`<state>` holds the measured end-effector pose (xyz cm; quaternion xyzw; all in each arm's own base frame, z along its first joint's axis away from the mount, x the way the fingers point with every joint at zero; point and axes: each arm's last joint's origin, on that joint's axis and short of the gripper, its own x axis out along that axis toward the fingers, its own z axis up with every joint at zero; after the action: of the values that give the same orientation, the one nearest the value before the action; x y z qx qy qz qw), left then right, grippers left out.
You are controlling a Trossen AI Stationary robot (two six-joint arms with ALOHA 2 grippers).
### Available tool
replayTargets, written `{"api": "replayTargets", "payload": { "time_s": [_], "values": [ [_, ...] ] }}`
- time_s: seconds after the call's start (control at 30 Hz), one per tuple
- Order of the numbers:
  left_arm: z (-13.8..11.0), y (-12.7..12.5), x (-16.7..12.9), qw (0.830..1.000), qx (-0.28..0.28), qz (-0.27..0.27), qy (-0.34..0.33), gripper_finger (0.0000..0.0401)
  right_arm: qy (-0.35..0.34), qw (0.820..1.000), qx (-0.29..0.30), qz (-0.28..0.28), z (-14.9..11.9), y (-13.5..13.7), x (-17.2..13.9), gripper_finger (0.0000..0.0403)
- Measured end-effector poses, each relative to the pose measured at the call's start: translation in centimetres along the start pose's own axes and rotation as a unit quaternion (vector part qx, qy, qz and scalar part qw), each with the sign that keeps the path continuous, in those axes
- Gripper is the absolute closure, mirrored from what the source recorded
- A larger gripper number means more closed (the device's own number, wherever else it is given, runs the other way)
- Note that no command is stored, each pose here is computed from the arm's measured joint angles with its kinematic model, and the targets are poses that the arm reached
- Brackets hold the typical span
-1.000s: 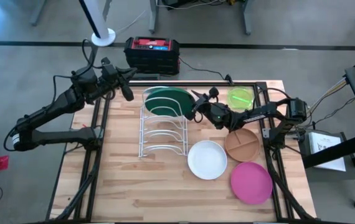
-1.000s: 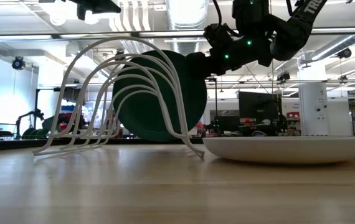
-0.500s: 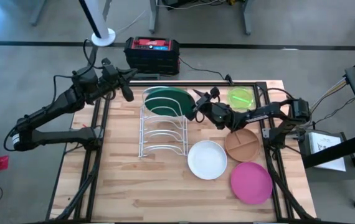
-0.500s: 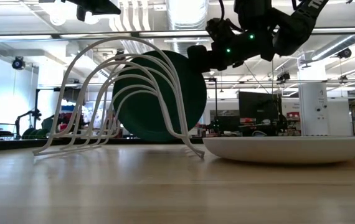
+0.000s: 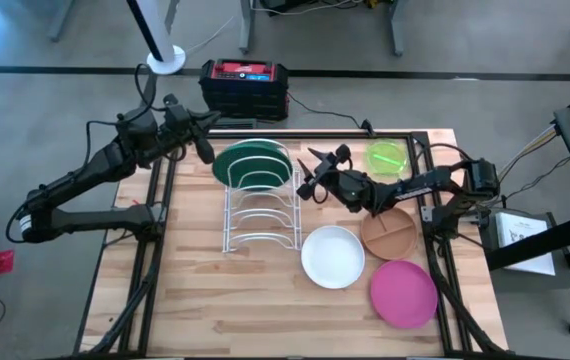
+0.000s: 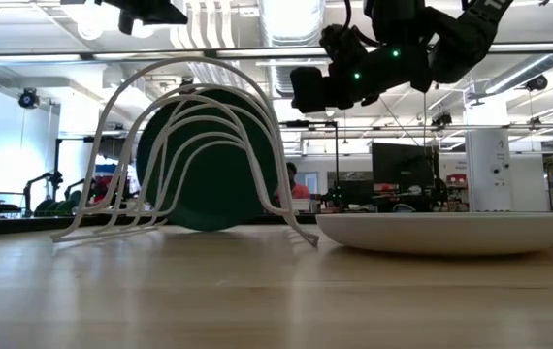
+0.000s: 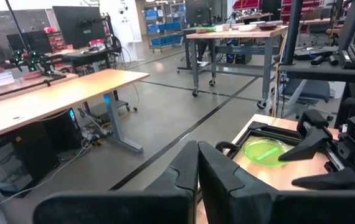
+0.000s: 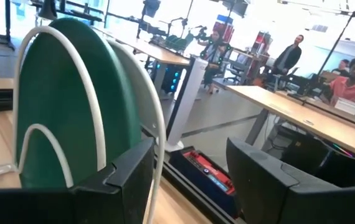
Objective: Sort dishes
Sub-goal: Put the white plate in the white dish rack
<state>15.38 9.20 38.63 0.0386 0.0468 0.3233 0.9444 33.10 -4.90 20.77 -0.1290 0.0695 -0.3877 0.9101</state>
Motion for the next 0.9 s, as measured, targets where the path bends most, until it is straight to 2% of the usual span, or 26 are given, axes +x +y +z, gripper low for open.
{"api": "replayTargets", "payload": {
  "time_s": [0.33,0.5,0.7,0.9],
  "values": [
    [-0.5,0.0,0.0,1.0,-0.001,-0.002,0.027,0.0401,0.001,1.0,-0.005,-0.002,0.2,0.2,-0.3,0.021],
    [-0.7,-0.1,0.0,0.999,-0.005,-0.003,0.038,0.0401,0.006,1.0,0.0,0.0,1.1,-0.5,-0.9,0.021],
    [-1.1,-0.1,0.0,0.999,-0.007,-0.005,0.054,0.0401,0.075,0.997,0.027,0.005,2.1,-2.8,-2.5,0.021],
    [-1.2,-0.7,-0.1,0.998,-0.015,-0.029,0.061,0.0401,0.191,0.98,0.063,-0.015,2.0,-6.5,-5.3,0.021]
  ]
}}
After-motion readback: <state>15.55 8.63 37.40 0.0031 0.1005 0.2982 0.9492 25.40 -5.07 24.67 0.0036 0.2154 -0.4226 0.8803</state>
